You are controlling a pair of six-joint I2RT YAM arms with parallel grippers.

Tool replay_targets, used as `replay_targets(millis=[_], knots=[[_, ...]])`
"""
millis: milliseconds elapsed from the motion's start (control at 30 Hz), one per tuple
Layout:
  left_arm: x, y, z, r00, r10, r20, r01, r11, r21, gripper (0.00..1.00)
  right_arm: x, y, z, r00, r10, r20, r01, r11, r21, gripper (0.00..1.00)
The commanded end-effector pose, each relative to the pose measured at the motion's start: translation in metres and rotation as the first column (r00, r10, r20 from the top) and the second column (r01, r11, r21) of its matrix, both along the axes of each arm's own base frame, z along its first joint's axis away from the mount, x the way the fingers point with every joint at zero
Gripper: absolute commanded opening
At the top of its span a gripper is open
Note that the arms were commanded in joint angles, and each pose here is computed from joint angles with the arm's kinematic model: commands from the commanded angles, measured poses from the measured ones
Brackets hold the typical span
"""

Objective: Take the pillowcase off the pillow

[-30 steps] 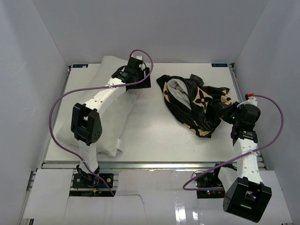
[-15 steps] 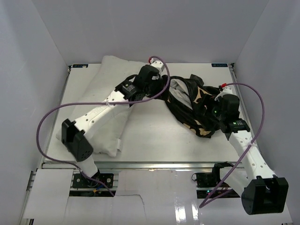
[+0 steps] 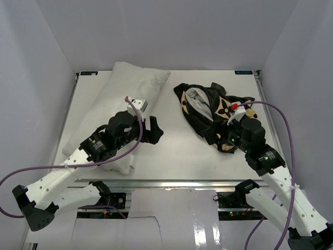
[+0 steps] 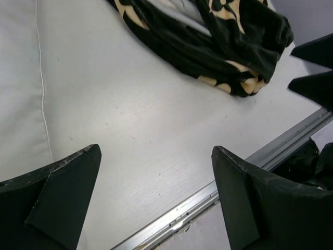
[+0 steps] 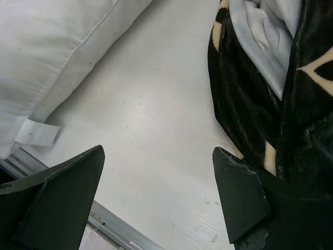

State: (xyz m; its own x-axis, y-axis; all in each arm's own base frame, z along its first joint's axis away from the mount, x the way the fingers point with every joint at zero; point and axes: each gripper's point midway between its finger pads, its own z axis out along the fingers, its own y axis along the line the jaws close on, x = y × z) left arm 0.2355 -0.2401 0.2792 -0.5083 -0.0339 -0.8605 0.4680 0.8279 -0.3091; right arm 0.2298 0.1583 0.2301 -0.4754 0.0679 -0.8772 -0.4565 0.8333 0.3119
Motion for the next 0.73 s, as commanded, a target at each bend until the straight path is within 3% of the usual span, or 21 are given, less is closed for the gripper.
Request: replay_targets(millis=[0,33,133,267,700], knots=[[-0.026,0.013,-0.002,0.999,-0.028,0.017,0.030,0.995,-0.090,0.98,-0.014,-0.002,-0.004,0.998,0.045,0.043,-0.044,0.999,-0.010,0.90],[-0.036,0.022,0.011,0.998,-0.026,0.051,0.034,0.988,-0.153,0.98,-0.018,0.003,-0.003,0.995,0.077,0.061,-0.077,0.997,0.010,0.90],[-0.055,0.029,-0.003,0.996,-0.067,0.062,0.079,0.977,-0.199,0.98,-0.028,0.009,-0.009,0.987,0.126,0.099,-0.131,0.990,0.052,0.90],[-0.074,0.042,0.014,0.988,-0.074,0.137,0.113,0.946,-0.303,0.98,-0.035,0.008,-0.015,0.984,0.131,0.123,-0.140,0.987,0.074,0.90],[-0.064,0.035,-0.018,0.998,-0.059,0.039,0.066,0.970,-0.234,0.98,-0.031,0.002,-0.018,0.984,0.102,0.147,-0.111,0.992,0.054,0.90]])
